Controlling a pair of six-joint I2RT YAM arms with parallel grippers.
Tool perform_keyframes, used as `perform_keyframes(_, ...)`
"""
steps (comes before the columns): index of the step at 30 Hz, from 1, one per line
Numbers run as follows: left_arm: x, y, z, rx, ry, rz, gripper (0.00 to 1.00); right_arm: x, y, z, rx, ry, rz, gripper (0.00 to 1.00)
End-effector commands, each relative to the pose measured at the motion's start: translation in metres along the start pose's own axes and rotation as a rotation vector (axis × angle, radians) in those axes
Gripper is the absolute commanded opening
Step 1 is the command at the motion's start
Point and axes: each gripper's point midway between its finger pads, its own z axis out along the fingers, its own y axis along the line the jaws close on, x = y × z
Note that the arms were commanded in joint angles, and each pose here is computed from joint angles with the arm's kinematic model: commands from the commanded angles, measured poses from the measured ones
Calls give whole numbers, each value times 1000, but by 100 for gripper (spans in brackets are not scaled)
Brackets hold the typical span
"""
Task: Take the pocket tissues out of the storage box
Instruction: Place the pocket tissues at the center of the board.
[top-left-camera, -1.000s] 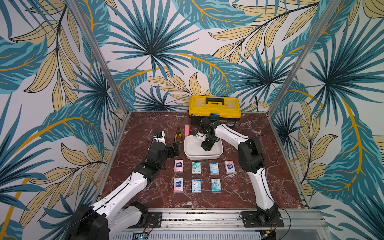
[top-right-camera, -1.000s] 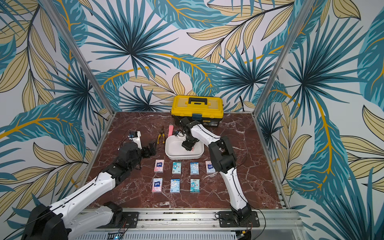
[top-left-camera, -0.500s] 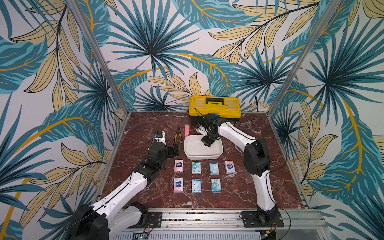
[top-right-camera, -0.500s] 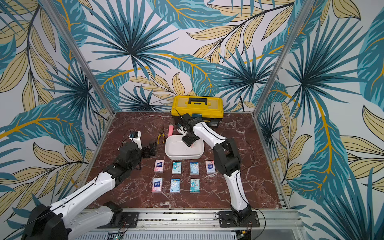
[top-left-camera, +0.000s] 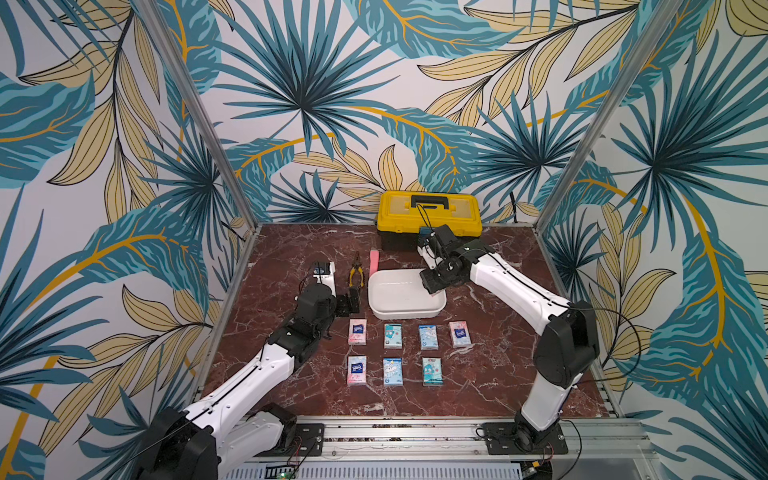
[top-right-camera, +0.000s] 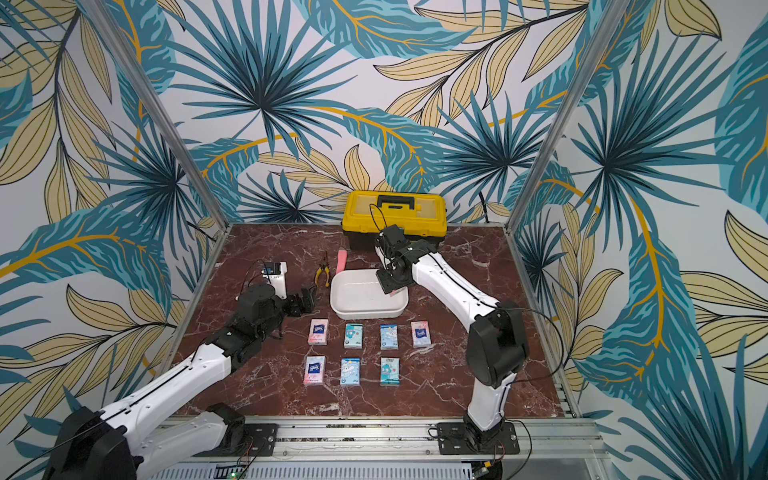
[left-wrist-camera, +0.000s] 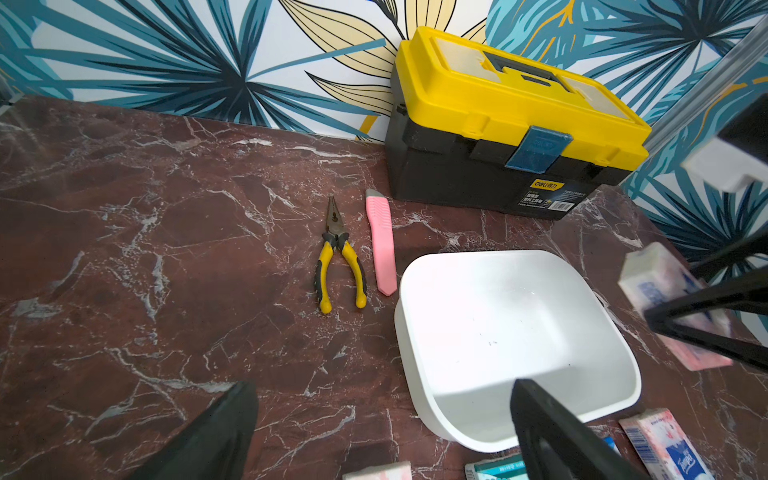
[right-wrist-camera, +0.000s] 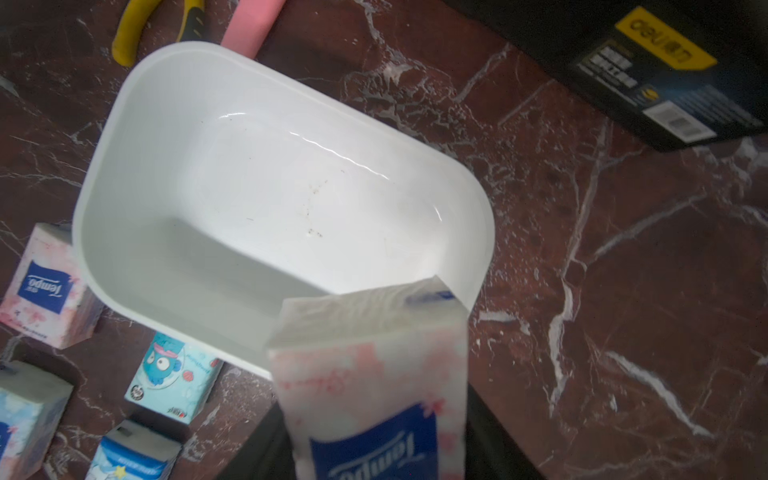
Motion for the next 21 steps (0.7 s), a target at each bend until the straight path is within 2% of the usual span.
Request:
perform_keyframes(1,-8,-5,2,26,-29,40,100,27,-2,-16,2,21,136,56)
perform_keyframes(6,-11,-4,6,14,-44,49,100,69,-10,-40,43,54,207,55)
perform_keyframes(11,-14,-1,12,-8,-56,51,100,109,-10,-46,81,103,253,55)
perform_keyframes(21,-16,-4,26,-6,-50,75,100,183,3,-18,125,231,319,55)
